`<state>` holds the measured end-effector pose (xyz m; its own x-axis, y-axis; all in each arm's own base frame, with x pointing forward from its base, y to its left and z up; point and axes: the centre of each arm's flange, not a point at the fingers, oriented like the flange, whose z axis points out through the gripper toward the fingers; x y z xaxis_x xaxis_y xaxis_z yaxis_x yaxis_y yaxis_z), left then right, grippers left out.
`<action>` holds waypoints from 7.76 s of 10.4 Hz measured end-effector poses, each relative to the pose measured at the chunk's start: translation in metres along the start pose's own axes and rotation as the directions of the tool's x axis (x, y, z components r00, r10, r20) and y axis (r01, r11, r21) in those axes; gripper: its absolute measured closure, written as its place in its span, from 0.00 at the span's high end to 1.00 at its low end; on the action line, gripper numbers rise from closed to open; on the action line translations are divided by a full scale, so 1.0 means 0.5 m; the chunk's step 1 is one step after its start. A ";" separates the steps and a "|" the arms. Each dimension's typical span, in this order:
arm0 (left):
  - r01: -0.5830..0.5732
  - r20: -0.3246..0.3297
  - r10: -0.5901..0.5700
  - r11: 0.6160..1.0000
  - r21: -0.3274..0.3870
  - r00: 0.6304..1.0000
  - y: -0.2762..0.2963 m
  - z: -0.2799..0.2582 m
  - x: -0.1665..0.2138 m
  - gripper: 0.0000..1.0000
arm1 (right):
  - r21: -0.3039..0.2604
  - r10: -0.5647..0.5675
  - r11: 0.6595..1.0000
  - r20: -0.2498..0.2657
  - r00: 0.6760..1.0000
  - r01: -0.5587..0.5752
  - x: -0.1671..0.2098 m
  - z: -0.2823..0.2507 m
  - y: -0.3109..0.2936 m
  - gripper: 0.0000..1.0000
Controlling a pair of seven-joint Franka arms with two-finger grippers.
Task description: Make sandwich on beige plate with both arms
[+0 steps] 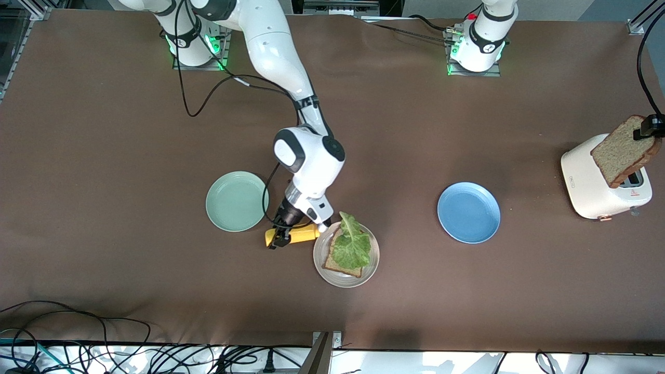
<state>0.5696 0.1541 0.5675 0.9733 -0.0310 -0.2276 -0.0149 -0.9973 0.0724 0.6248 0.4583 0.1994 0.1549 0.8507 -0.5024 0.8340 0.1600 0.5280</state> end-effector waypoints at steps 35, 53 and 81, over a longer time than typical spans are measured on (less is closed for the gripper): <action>0.528 0.138 -0.572 0.601 -0.600 0.809 0.864 0.406 0.342 0.09 | 0.400 0.251 0.807 -0.898 0.362 0.433 -0.783 0.450 -0.112 0.38; 0.518 0.127 -0.602 0.538 -0.665 0.788 0.989 0.598 0.411 0.09 | 0.333 0.326 0.850 -0.941 0.088 0.408 -0.813 0.615 -0.275 0.38; 0.362 0.067 -0.356 0.908 -0.212 0.932 0.941 0.538 0.334 1.00 | 0.868 0.797 0.248 0.069 0.600 -0.430 -1.161 0.162 0.140 1.00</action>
<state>0.6635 -0.3384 0.3024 0.8973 0.3212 -0.3027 0.3869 -0.9025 0.1891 0.6362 -0.0646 0.4727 0.7943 0.6032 0.0720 0.6001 -0.7607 -0.2472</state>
